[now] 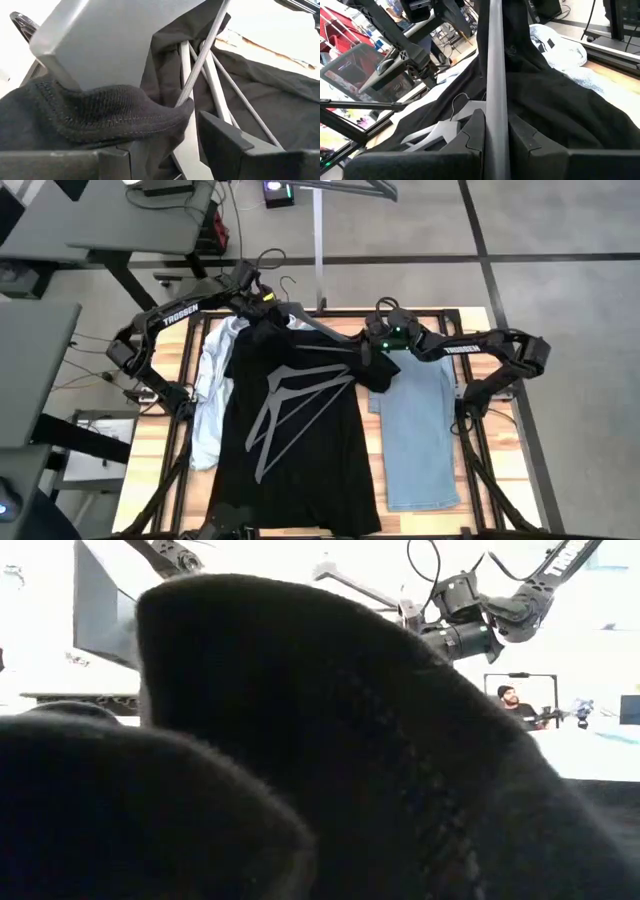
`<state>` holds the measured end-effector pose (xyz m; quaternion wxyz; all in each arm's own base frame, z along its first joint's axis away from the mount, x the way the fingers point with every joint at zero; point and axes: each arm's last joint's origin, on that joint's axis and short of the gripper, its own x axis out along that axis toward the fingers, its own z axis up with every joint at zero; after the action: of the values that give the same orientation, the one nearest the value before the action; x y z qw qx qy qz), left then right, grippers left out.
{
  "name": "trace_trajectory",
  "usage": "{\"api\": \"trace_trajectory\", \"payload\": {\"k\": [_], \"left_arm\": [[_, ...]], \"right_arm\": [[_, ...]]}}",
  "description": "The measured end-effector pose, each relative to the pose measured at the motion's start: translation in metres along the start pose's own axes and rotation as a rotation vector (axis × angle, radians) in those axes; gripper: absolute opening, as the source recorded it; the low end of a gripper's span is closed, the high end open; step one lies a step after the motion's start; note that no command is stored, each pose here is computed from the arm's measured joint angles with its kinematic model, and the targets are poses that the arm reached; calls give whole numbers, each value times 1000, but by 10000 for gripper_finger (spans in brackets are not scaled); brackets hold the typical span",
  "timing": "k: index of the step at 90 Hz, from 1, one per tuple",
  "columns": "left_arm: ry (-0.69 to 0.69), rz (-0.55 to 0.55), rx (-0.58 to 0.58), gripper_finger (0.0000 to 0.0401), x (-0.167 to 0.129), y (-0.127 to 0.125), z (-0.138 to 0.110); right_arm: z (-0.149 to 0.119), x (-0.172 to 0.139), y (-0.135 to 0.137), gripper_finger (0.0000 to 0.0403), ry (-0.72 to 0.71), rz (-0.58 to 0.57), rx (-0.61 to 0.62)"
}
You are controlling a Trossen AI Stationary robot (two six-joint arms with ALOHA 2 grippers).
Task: Hang clothes
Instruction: Insert the black shirt on the grey hanger
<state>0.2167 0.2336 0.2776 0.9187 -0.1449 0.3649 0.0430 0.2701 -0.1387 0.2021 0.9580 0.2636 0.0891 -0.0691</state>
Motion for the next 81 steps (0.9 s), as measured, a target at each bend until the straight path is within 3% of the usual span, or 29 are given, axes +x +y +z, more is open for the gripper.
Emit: {"api": "trace_trajectory", "payload": {"k": [81], "left_arm": [[5, -4, 25, 148, 2, -3, 1]], "right_arm": [[0, 0, 0, 30, 5, -1, -20]]}}
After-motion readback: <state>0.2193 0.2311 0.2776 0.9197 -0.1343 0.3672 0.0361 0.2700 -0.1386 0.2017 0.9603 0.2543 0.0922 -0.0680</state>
